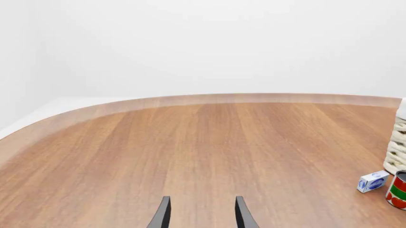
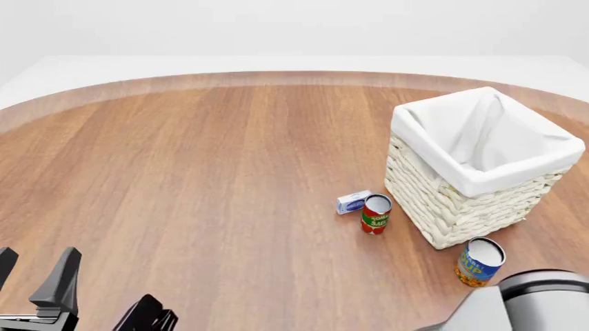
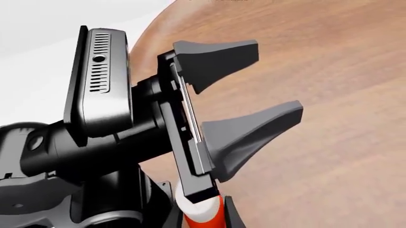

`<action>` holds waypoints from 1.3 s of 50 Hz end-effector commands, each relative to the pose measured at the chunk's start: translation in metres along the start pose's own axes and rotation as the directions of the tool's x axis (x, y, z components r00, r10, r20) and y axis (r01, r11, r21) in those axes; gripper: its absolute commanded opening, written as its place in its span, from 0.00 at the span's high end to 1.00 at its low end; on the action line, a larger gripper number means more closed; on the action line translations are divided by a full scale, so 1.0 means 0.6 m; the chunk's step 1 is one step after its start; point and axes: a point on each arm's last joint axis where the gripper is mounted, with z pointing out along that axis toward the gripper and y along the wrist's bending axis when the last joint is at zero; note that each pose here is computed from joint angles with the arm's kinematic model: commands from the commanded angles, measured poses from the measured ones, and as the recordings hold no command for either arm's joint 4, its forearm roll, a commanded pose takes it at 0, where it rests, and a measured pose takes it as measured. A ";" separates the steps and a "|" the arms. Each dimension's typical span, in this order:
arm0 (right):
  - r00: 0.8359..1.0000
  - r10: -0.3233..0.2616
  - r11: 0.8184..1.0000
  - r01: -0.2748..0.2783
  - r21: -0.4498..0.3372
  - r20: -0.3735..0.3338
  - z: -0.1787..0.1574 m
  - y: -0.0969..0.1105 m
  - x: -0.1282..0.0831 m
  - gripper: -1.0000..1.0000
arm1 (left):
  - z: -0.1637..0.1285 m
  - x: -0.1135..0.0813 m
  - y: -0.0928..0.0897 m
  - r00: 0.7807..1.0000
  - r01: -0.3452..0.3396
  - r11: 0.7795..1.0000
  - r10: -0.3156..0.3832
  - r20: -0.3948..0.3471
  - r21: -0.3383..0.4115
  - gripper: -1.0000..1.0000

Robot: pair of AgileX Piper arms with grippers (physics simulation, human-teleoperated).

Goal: Pick up the ketchup, and put it in the basket.

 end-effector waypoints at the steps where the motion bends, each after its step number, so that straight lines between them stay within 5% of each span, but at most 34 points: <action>1: 0.999 0.028 1.000 -0.028 0.009 0.020 -0.006 -0.009 -0.008 1.00 | 0.000 0.000 0.000 1.000 0.000 1.000 0.000 0.000 0.000 0.00; 29: 0.998 0.054 0.996 -0.056 0.068 0.026 -0.003 -0.056 -0.016 1.00 | 0.000 0.000 0.000 1.000 0.000 1.000 0.000 0.000 0.000 0.00; 65: 0.991 0.090 0.976 -0.107 0.187 0.100 -0.029 -0.155 -0.043 1.00 | 0.000 0.000 0.000 1.000 0.000 1.000 0.000 0.000 0.000 0.00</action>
